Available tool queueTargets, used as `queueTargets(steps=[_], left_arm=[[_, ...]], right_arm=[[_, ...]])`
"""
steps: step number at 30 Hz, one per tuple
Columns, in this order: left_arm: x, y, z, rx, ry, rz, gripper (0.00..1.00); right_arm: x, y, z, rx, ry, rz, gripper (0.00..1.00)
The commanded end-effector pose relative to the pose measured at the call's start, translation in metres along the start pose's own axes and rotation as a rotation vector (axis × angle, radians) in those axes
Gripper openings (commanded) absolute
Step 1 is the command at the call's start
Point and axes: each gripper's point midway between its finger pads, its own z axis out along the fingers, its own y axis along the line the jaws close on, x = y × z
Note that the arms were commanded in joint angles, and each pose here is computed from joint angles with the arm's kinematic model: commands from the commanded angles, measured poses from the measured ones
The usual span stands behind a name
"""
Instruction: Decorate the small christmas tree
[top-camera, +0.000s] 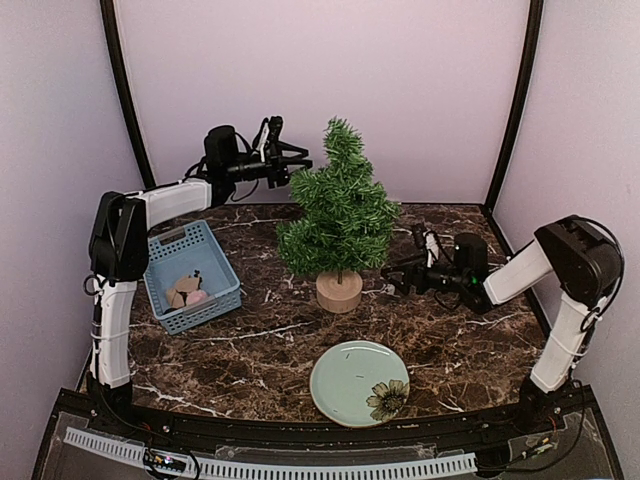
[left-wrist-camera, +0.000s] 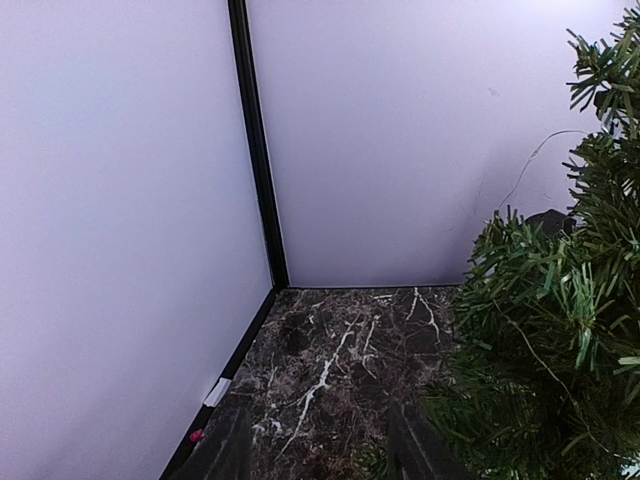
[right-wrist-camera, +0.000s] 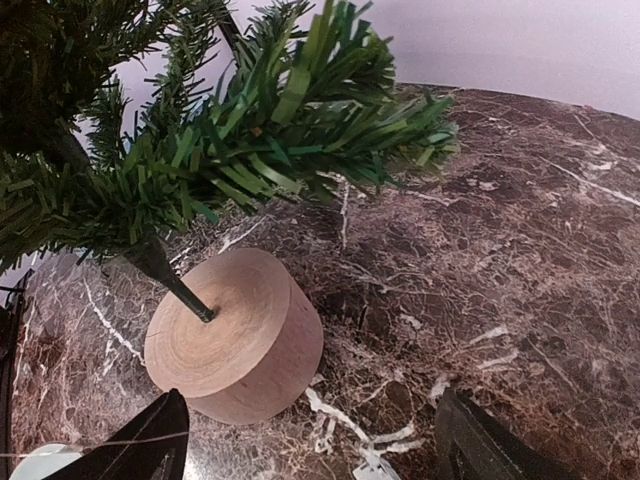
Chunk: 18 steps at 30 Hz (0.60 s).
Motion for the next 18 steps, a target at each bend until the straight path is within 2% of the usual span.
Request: queueTargets(steps=[1,10,18], left_arm=[[-0.048,-0.011,-0.009,0.009,-0.057,0.079,0.47],[-0.045,-0.012,-0.010,0.011,-0.052,0.079,0.47],[-0.043,-0.013,-0.010,0.017,-0.051,0.076,0.47]], right_arm=[[0.001,-0.007,-0.007,0.084,-0.008,-0.007,0.84],[0.041,-0.033,-0.015,0.247,0.160,0.058,0.73],[0.052,-0.033,-0.005,0.235,0.218,0.027,0.65]])
